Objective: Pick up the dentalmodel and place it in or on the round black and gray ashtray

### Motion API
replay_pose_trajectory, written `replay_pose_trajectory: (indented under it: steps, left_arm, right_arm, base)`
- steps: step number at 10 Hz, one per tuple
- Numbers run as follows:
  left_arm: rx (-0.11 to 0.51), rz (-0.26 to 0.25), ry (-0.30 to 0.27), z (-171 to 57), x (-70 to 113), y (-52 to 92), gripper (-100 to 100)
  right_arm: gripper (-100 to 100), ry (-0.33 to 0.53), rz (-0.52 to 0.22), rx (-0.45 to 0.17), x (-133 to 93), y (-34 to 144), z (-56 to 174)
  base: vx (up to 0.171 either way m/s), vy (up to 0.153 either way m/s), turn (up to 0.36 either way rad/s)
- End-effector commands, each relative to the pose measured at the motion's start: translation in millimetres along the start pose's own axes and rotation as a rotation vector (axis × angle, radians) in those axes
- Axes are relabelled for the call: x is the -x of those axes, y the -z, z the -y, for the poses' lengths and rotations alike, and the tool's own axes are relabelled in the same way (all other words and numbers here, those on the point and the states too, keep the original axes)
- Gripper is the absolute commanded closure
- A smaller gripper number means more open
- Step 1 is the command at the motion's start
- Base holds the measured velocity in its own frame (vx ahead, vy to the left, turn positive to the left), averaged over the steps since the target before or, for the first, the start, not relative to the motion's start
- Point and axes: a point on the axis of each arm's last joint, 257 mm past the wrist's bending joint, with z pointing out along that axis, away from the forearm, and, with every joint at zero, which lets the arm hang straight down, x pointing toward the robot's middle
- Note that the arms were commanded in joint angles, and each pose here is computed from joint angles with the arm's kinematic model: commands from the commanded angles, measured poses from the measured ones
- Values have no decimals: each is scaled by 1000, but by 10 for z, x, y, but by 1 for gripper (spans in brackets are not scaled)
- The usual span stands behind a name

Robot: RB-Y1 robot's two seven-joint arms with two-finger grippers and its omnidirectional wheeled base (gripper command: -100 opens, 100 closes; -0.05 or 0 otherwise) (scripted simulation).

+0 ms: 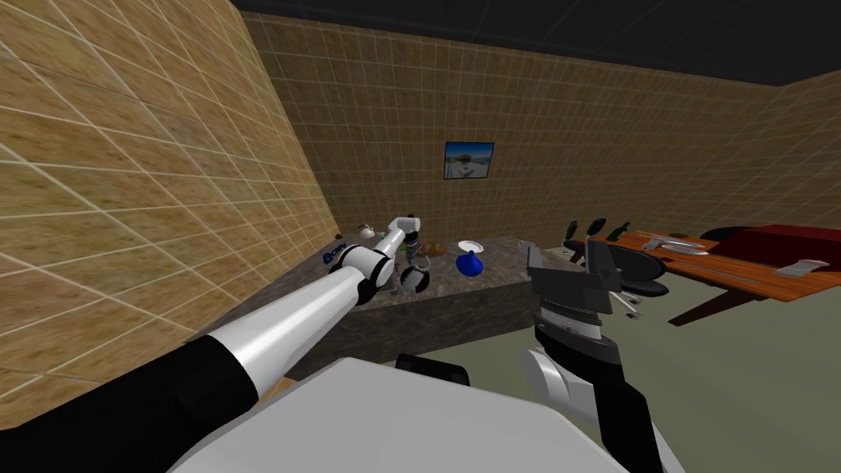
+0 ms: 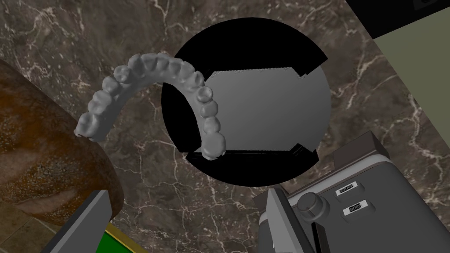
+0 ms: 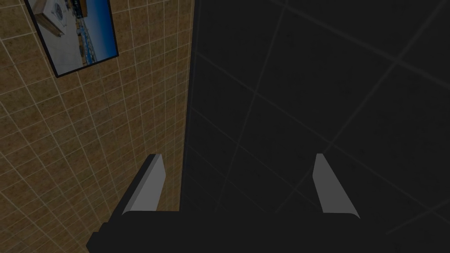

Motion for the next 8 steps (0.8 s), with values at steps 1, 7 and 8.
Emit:
replay_pose_trajectory:
  steps: [1, 7, 8]
  left_arm:
    - [-3, 2, -5, 45, 3, 133, -100]
    - [-2, 1, -4, 32, 4, 74, 0]
    - [-2, 1, -4, 32, 4, 74, 0]
  right_arm:
    - [0, 0, 0, 0, 0, 0, 0]
    - [0, 0, 0, 0, 0, 0, 0]
    - [0, 0, 0, 0, 0, 0, 0]
  base:
    - [-7, -10, 23]
    - [0, -1, 1]
    - [0, 0, 0]
